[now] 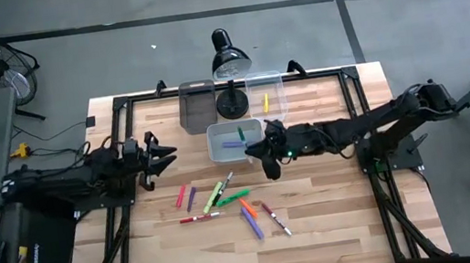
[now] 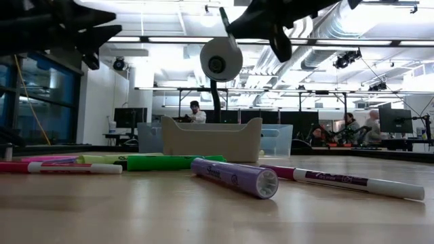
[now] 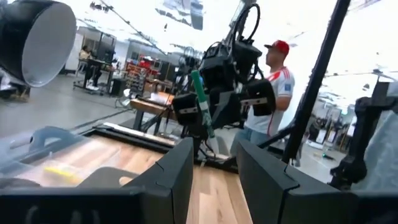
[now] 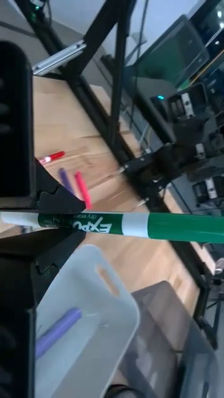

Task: Pick & Place Markers
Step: Put the medium green marker into the black bin

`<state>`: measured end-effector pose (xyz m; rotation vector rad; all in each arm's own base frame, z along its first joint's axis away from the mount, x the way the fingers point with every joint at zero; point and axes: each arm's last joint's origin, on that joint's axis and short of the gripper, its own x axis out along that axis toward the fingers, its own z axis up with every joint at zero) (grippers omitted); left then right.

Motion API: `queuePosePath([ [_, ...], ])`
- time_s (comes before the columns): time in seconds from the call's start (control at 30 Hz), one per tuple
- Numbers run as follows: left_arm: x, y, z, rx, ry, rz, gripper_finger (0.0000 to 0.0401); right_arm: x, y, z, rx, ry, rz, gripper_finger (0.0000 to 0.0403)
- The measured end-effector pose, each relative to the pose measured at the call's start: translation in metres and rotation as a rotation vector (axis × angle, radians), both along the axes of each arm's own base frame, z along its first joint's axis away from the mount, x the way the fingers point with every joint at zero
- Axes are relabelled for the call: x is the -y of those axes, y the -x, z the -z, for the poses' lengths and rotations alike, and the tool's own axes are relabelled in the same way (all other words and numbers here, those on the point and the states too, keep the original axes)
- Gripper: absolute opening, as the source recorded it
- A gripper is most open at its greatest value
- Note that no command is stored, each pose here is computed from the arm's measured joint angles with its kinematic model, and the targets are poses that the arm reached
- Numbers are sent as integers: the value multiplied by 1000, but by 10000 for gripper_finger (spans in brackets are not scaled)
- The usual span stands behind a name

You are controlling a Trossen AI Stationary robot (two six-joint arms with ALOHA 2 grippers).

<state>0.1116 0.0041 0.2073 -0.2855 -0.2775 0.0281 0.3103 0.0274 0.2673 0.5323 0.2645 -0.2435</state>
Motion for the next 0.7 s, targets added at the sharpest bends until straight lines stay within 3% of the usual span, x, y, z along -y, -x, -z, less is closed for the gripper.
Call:
queuePosePath([
  [0.17,0,-21,-23,-45,6,32,134,7,-2,-4,41,31,-7,23],
  [0.43,-1,-72,-68,-117,7,41,202,14,-4,-8,71,90,-11,25],
  [0.7,-2,-129,-77,-214,8,59,214,14,-4,-10,93,103,-26,27],
])
